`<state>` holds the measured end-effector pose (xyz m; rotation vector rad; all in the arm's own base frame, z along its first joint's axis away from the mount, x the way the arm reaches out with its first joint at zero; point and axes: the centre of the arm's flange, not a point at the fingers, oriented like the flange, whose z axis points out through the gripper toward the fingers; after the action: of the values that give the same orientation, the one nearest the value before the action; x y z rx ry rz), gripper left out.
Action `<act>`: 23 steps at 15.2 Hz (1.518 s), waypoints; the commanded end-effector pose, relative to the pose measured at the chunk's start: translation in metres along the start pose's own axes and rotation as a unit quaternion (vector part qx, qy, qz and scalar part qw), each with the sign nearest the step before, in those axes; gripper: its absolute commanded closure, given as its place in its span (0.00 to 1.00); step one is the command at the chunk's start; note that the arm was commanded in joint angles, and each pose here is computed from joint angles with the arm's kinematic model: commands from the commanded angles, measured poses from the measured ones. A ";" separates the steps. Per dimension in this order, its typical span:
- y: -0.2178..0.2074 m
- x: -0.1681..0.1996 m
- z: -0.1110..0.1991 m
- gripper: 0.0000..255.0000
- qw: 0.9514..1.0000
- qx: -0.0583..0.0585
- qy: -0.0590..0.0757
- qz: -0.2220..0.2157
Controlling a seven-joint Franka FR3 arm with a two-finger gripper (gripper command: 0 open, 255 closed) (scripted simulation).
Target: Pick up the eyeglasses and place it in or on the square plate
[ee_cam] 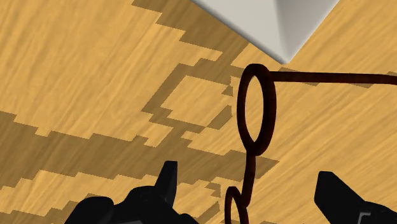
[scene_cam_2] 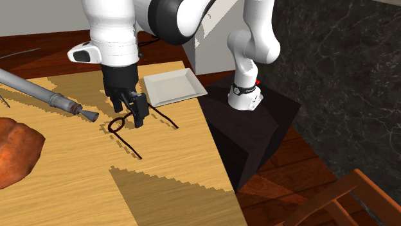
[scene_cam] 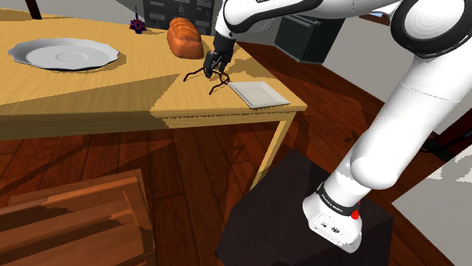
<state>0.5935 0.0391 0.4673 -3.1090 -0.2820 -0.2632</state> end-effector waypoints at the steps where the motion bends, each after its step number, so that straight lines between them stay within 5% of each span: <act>1: 0.000 0.000 0.000 0.00 1.000 0.000 0.000 0.000; 5: 0.000 0.000 0.000 0.00 1.000 0.000 0.000 0.000; 6: 0.000 0.000 0.000 1.00 1.000 0.000 0.000 0.000; 15: 0.000 0.000 0.000 1.00 1.000 0.000 0.000 0.000; 23: 0.000 0.007 -0.041 1.00 1.000 0.000 0.000 0.000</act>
<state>0.5937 0.0388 0.5030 -3.1089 -0.2821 -0.2640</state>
